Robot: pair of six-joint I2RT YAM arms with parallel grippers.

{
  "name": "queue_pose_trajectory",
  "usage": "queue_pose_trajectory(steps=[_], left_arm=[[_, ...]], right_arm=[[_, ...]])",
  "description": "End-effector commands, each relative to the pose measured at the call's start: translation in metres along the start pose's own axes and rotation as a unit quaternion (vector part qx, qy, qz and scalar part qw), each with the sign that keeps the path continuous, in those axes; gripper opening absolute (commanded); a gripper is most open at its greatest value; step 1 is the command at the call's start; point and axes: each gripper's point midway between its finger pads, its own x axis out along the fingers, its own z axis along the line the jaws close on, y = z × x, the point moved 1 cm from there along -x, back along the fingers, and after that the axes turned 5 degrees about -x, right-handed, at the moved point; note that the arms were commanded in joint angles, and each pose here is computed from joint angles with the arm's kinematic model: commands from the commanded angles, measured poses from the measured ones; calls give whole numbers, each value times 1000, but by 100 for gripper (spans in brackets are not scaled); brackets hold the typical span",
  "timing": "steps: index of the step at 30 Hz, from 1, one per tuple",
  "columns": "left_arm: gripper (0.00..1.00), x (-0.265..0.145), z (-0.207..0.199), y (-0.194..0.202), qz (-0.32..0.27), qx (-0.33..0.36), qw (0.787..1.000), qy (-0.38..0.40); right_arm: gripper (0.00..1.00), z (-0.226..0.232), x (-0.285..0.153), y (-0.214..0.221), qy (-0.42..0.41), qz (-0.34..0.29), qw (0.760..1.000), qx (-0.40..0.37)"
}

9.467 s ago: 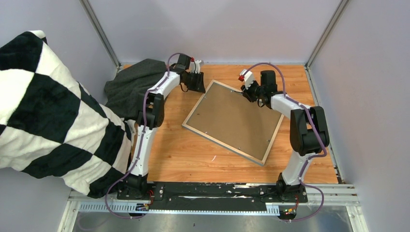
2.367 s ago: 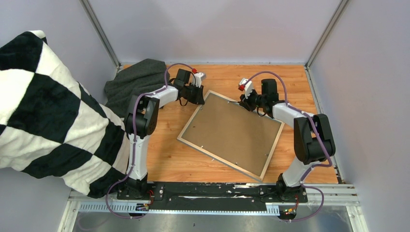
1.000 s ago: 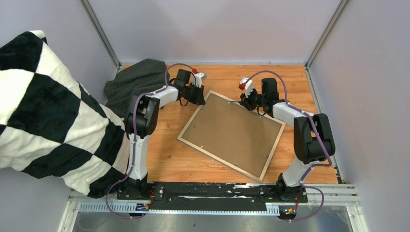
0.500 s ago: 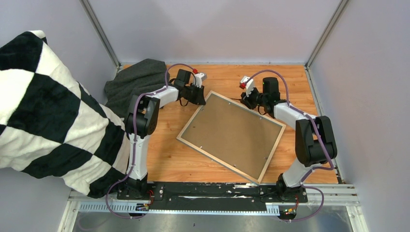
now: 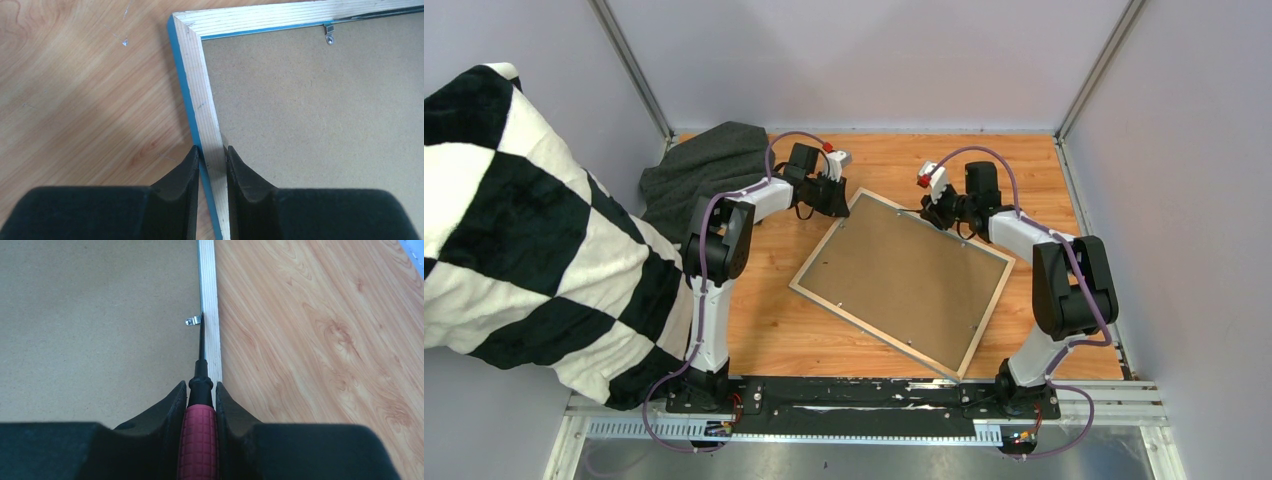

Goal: Take the photo out of the frame
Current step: Release the photo frame item from the photo frame.

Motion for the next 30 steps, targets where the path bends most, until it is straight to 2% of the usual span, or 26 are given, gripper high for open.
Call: queue_pose_trajectory(steps=[1, 12, 30], left_arm=[[0, 17, -4, 82, 117, -46, 992, 18], [0, 17, -4, 82, 117, -46, 992, 18], [0, 17, -5, 82, 118, -45, 992, 20]], right_arm=[[0, 6, -3, -5, -23, -11, 1000, -2], [0, 2, -5, 1, -17, 6, 1000, -6], [0, -5, -10, -2, -6, 1, 1000, -4]])
